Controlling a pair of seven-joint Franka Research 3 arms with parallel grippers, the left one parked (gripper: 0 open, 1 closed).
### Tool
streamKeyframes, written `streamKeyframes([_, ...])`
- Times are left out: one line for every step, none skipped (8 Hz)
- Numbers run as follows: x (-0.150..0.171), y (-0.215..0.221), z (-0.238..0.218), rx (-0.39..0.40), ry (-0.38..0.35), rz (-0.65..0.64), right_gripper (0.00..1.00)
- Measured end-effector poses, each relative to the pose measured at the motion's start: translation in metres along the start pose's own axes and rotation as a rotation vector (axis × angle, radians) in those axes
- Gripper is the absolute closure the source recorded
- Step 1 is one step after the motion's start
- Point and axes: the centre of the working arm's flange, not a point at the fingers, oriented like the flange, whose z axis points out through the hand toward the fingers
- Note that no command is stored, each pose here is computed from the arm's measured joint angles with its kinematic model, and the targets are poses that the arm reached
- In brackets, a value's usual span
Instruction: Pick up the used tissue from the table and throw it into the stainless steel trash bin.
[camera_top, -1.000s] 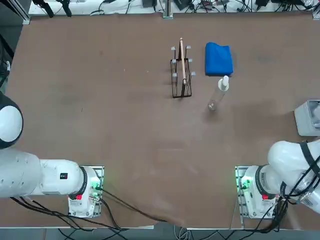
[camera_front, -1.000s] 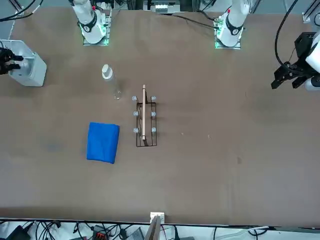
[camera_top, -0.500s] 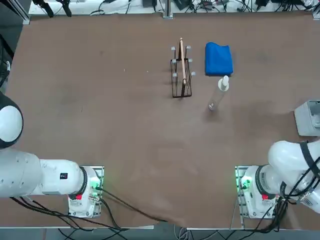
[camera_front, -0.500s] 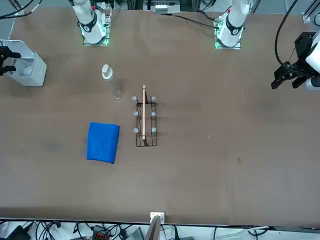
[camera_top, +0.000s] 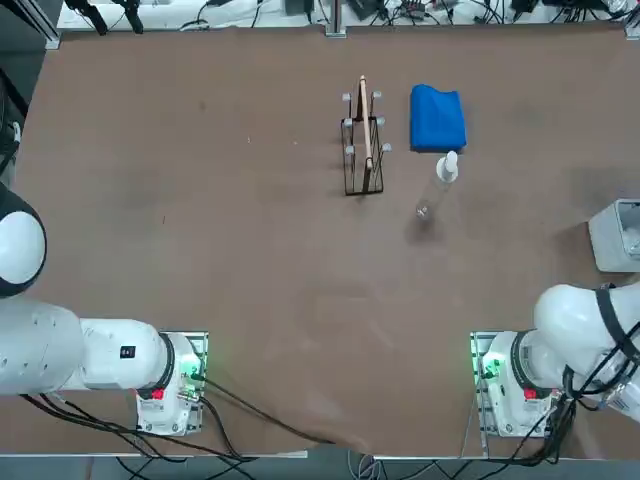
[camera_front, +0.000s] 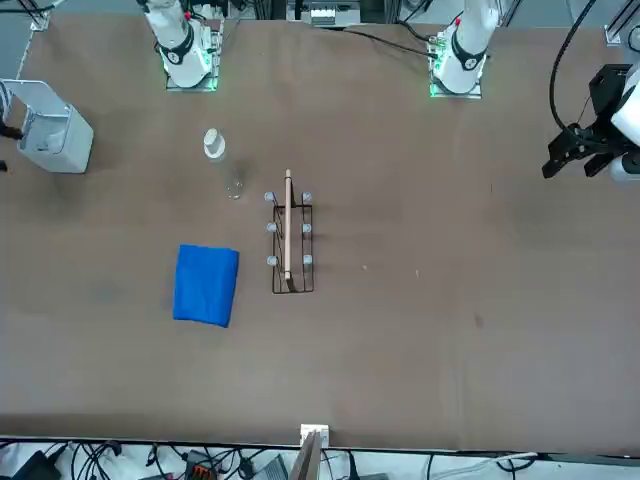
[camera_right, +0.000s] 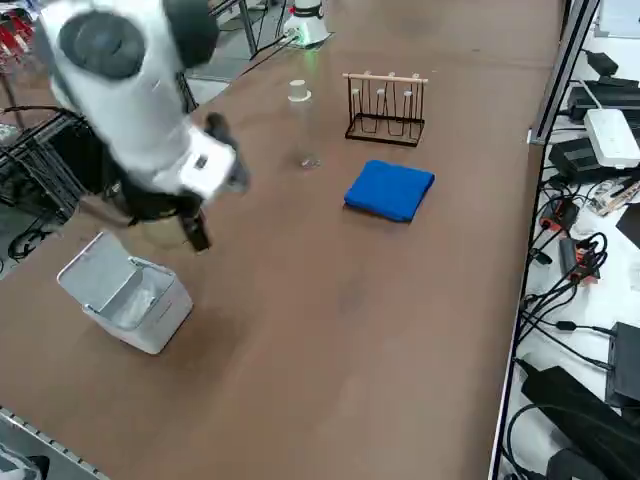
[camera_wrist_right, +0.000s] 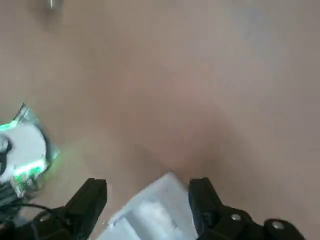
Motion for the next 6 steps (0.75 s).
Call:
streamKeyframes([0.039,-0.01,-0.022,-0.047,0.014,0.018,0.0])
streamKeyframes([0.075,-0.022,-0.043,-0.093,0.023,0.048,0.0])
streamKeyframes([0.11,-0.037,-0.061,-0.136,0.032,0.09,0.0])
streamKeyframes([0.143,-0.055,-0.076,-0.171,0.047,0.153,0.0])
streamKeyframes([0.175,-0.074,-0.086,-0.195,0.065,0.232,0.0])
streamKeyframes([0.202,-0.095,-0.094,-0.212,0.082,0.312,0.0])
